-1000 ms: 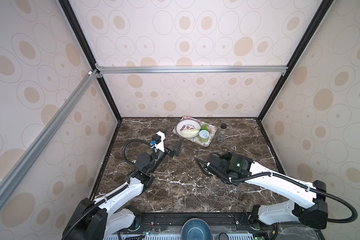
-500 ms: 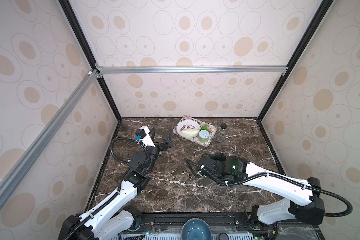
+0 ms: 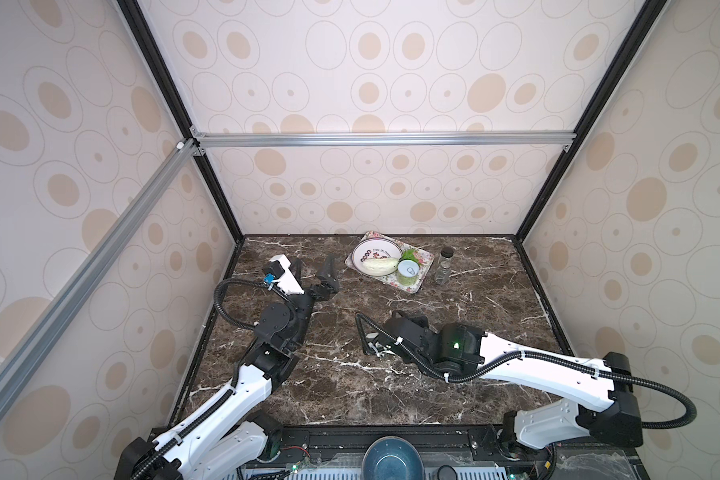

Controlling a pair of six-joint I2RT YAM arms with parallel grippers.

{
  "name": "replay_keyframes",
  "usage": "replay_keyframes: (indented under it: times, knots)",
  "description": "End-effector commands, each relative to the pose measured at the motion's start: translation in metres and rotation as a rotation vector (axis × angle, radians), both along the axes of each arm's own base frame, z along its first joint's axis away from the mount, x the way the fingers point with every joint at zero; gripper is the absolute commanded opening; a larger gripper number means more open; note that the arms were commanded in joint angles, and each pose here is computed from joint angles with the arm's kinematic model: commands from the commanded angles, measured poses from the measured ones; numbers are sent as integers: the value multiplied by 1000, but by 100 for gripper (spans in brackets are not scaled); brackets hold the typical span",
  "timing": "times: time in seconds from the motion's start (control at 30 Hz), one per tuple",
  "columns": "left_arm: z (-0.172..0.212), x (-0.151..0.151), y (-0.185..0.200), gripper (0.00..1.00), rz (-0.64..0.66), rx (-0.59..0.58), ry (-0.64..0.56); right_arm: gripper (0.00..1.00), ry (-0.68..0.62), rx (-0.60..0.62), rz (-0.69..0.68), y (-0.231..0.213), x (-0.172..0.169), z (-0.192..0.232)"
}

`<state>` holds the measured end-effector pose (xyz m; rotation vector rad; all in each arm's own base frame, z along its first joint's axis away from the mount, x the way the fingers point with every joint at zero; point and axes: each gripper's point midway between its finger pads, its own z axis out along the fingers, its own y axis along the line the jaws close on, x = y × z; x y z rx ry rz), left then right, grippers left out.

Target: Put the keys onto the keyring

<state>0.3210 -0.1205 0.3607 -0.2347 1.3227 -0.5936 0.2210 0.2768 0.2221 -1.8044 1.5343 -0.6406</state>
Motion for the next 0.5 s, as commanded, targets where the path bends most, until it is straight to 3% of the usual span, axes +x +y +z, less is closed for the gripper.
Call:
replay_keyframes:
  times: [0.0,0.3,0.47]
  knots:
    - [5,-3,7,100,19,-56,-10,0,17,187,2,24,-3,8]
    - [6,-6,12,100,40,-59,-17,0,110,194,21,37,-10,-23]
    - [7,-8,14,100,42,-63,-22,0,52,187,27,40,-3,-21]
